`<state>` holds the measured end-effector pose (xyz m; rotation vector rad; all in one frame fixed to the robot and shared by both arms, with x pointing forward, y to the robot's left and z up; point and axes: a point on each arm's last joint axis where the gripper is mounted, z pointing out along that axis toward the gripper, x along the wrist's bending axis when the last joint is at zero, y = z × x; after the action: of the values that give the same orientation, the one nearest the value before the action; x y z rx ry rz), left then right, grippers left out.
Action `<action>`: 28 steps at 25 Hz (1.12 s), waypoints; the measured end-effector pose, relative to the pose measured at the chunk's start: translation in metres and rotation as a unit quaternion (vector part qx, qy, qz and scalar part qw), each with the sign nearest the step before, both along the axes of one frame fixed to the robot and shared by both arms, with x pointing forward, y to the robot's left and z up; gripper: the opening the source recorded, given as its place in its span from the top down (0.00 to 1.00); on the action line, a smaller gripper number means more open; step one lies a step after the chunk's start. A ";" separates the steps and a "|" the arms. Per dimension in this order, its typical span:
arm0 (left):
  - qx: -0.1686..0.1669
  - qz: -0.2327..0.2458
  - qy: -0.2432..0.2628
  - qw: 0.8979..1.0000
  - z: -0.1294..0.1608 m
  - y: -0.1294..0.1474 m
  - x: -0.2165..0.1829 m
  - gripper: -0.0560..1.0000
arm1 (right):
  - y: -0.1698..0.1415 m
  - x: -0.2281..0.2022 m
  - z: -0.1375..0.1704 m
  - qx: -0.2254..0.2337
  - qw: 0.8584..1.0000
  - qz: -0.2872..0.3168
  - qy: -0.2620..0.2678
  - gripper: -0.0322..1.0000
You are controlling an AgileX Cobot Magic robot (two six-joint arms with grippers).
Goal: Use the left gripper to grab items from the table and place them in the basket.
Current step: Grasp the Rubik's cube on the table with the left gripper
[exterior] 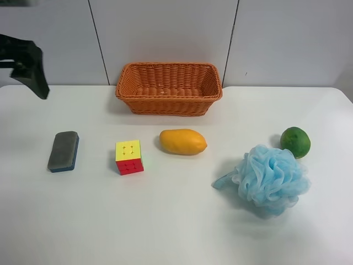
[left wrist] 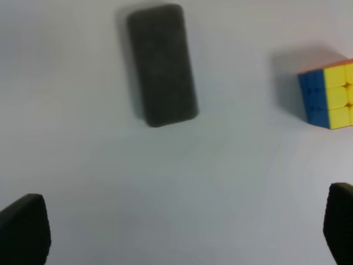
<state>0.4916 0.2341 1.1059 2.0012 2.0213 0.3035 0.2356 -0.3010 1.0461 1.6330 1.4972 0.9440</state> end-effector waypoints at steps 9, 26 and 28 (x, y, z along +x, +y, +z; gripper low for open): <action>-0.033 -0.011 0.052 0.998 -0.061 -0.069 0.031 0.01 | 0.000 0.000 0.000 0.000 1.000 0.000 0.000 0.01; -0.080 0.019 0.107 0.991 -0.162 -0.113 0.068 0.01 | 0.000 0.000 0.000 0.000 1.000 0.000 0.000 0.01; -0.079 0.020 0.106 0.991 -0.170 -0.114 0.071 0.01 | 0.000 0.000 0.000 0.000 1.000 0.000 0.000 0.01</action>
<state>0.5624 0.1199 0.9360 1.9678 2.1383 -0.0650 0.2356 -0.3010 1.0461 1.6330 1.4972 0.9440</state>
